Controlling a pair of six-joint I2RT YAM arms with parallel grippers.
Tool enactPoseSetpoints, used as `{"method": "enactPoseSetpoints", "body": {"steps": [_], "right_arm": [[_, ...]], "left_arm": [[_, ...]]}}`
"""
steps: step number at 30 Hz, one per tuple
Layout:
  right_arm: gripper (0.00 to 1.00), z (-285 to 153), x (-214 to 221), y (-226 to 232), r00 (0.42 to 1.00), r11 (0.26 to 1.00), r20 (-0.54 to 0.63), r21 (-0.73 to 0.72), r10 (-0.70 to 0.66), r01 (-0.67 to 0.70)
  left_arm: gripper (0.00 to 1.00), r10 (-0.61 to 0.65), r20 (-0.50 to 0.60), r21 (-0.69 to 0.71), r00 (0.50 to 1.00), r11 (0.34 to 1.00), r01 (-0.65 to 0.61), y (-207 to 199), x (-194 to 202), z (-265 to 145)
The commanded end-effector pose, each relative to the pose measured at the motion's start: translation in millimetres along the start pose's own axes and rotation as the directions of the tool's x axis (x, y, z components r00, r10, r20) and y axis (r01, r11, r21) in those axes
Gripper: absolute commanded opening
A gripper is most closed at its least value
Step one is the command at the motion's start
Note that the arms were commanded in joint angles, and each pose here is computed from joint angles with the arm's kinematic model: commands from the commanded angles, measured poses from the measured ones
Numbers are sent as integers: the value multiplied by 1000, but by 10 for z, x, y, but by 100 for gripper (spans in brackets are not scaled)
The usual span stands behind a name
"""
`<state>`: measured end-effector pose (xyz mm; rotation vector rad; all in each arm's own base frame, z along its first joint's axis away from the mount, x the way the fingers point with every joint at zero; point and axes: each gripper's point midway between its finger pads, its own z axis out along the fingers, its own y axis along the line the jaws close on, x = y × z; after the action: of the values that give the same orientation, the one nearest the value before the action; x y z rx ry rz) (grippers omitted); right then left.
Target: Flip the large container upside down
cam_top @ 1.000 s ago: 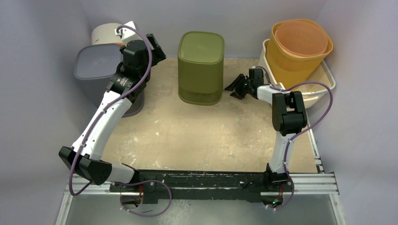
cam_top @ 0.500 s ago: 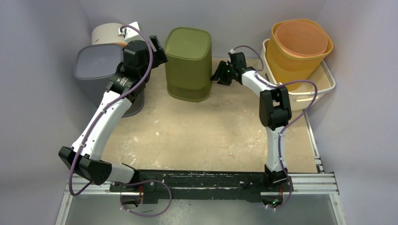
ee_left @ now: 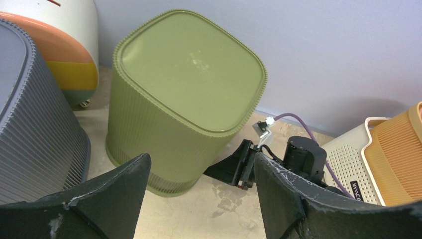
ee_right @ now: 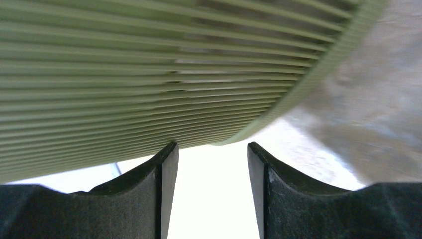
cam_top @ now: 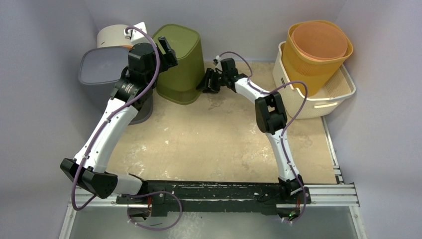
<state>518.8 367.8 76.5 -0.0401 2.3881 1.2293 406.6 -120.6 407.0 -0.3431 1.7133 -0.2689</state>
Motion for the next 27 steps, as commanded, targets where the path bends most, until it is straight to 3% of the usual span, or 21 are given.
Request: {"method": "enactPoseSetpoints", "body": {"steps": [1, 17, 22, 27], "right_arm": [[56, -158, -263, 703, 993, 972, 62, -210, -96, 107], [58, -251, -162, 991, 982, 898, 37, -401, -184, 183], [58, -495, -310, 967, 978, 920, 80, -332, -195, 211], [60, -1085, -710, 964, 935, 942, 196, -103, -296, 320]], "left_arm": [[73, -29, 55, 53, 998, 998, 27, -113, -176, -67], [73, -45, 27, 71, 999, 997, 43, -181, -55, 57], [74, -43, 27, 91, 999, 995, 40, -236, -105, 48], [73, -33, 34, 102, 999, 994, 30, -247, -152, 3]]}}
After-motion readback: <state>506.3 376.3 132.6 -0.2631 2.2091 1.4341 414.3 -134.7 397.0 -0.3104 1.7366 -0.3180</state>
